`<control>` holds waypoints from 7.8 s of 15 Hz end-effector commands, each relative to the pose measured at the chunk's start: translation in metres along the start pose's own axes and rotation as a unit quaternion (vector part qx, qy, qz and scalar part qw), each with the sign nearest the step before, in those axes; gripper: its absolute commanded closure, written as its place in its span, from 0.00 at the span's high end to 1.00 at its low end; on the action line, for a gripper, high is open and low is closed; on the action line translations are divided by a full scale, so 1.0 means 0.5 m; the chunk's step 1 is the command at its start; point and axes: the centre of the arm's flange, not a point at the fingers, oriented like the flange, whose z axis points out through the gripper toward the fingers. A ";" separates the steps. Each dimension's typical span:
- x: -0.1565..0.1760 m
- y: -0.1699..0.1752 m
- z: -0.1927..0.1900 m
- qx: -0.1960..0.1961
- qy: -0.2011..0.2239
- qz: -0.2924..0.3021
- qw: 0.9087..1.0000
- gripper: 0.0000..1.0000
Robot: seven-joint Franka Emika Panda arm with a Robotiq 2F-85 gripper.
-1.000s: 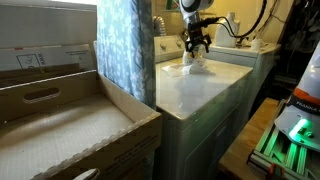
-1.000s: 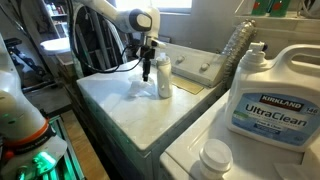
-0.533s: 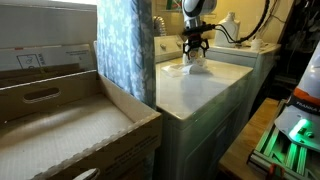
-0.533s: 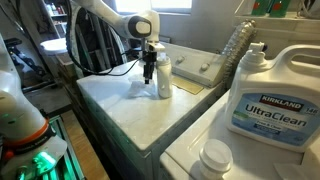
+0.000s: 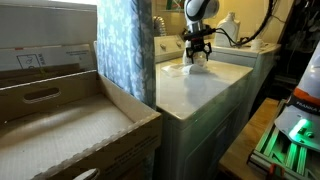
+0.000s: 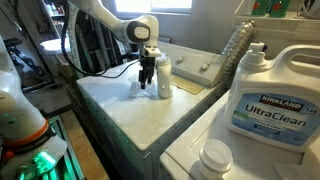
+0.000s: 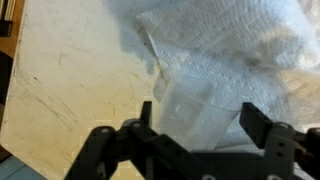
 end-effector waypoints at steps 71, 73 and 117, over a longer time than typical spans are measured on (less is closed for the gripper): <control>0.355 0.400 -0.351 -0.105 0.438 0.192 0.872 0.44; 0.378 0.398 -0.369 -0.067 0.467 0.220 0.854 0.44; 0.486 0.375 -0.200 -0.044 0.694 0.232 0.680 0.44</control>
